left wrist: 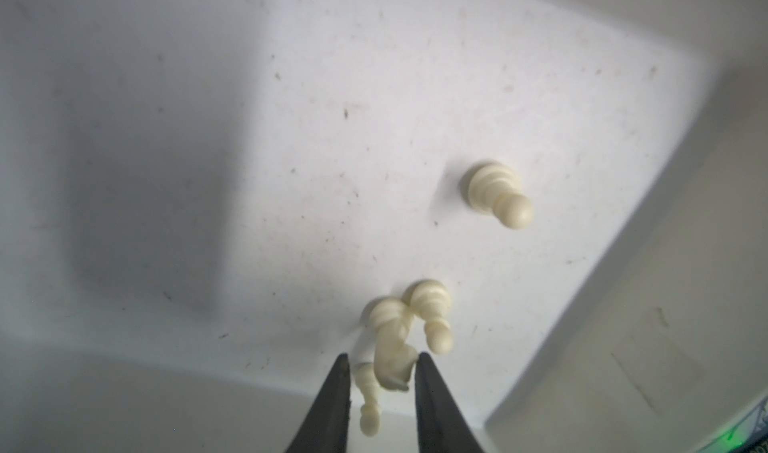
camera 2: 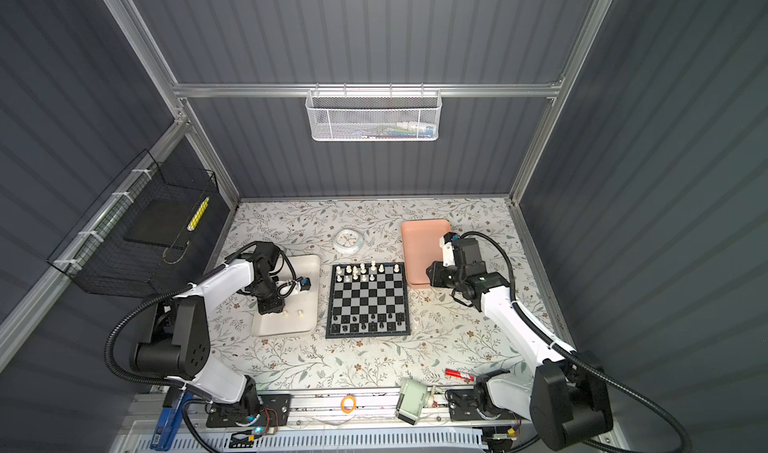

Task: Set up the chess pieces on the board
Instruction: 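Lower the open left gripper onto a white pawn in the white tray and close it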

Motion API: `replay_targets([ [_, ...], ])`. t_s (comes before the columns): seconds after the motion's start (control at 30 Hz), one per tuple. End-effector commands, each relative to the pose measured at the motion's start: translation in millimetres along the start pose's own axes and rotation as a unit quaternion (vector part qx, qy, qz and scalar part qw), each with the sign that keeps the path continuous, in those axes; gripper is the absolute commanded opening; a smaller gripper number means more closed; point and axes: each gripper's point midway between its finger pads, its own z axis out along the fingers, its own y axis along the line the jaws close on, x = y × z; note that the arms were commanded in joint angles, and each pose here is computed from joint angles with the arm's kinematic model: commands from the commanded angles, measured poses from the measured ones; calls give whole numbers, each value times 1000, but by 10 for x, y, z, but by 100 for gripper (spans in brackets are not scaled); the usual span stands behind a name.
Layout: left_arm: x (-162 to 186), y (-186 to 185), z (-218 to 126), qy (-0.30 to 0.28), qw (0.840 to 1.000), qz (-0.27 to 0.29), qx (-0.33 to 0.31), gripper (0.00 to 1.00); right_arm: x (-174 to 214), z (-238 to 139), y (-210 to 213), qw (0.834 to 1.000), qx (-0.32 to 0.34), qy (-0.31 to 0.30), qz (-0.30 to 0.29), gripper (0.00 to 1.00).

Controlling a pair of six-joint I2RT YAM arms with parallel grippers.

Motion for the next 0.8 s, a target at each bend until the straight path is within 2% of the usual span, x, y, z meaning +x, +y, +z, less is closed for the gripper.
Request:
replay_targets([
  [0.0,60,-216,10,2,996,74,38,28,-33,0,23,1000,0,-2,1,27],
  [0.33,55,-235,20,-1,997,69,40,30,-35,12,26,1000,-1,-1,1,27],
  [0.77,66,-195,45,4,997,68,32,23,-30,23,25,1000,0,1,-2,27],
])
